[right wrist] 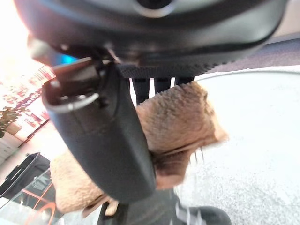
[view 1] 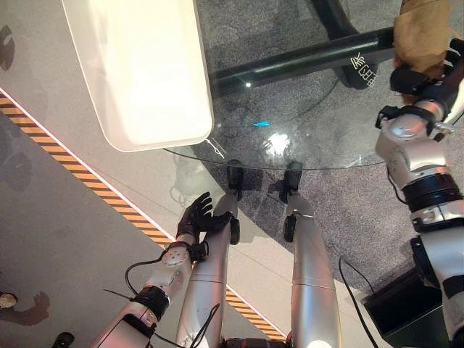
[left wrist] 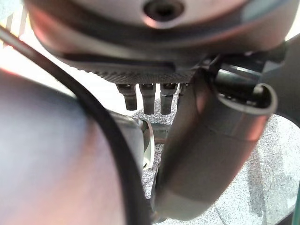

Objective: Wipe the table with a cloth and put it in the basket.

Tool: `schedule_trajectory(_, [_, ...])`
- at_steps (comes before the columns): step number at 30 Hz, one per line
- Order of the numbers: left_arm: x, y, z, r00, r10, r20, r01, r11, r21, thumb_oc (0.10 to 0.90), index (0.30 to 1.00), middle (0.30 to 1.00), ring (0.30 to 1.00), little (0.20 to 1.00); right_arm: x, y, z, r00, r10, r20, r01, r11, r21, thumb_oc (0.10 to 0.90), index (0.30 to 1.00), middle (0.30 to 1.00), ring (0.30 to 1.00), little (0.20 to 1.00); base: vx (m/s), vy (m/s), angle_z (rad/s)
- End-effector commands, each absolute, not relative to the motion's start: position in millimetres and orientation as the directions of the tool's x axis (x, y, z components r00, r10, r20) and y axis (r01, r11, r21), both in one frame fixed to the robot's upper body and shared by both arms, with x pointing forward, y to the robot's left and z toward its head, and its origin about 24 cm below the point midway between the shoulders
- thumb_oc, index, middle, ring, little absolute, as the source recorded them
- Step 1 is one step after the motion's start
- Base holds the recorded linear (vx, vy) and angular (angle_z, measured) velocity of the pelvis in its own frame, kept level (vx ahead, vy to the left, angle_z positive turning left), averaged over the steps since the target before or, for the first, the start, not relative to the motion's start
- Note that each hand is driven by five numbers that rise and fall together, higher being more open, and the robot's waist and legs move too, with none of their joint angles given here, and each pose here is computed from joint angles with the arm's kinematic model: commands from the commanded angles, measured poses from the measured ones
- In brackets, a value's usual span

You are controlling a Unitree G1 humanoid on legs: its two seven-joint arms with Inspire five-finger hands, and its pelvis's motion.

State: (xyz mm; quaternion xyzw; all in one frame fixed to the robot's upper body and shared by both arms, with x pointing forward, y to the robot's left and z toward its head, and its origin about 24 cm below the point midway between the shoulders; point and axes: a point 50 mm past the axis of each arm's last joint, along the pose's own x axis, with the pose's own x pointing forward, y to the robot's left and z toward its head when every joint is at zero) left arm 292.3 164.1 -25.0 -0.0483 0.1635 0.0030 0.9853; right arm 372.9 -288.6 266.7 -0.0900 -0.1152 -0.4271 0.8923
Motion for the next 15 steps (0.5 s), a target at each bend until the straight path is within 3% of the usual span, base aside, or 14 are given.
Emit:
schedule_trajectory(1, [270,164,-42,0.934,-0.009,-0.358,-0.042,0.99,-0.135,0.8,0.9,0.9,0.9,0.9,384,-272,206,0.787,-0.616,0.03,0.613,0.777,-0.143,0.1,0.3,0.3,0.3,0.2,0.0,0.0,0.0])
schedule_trajectory(10, [267,160,-44,0.933,-0.008,-0.36,-0.048,0.988,-0.147,0.8,0.9,0.9,0.9,0.9,383,-263,219,0.791,-0.595,0.142,0.612,0.776,-0.156,0.1,0.3,0.3,0.3,0.2,0.01,0.036,-0.02])
schedule_trajectory(15, [265,159,-45,0.932,-0.001,-0.363,-0.059,0.986,-0.155,0.8,0.9,0.9,0.9,0.9,375,-247,249,0.764,-0.554,0.331,0.625,0.763,-0.165,0.1,0.3,0.3,0.3,0.2,0.02,0.047,-0.01])
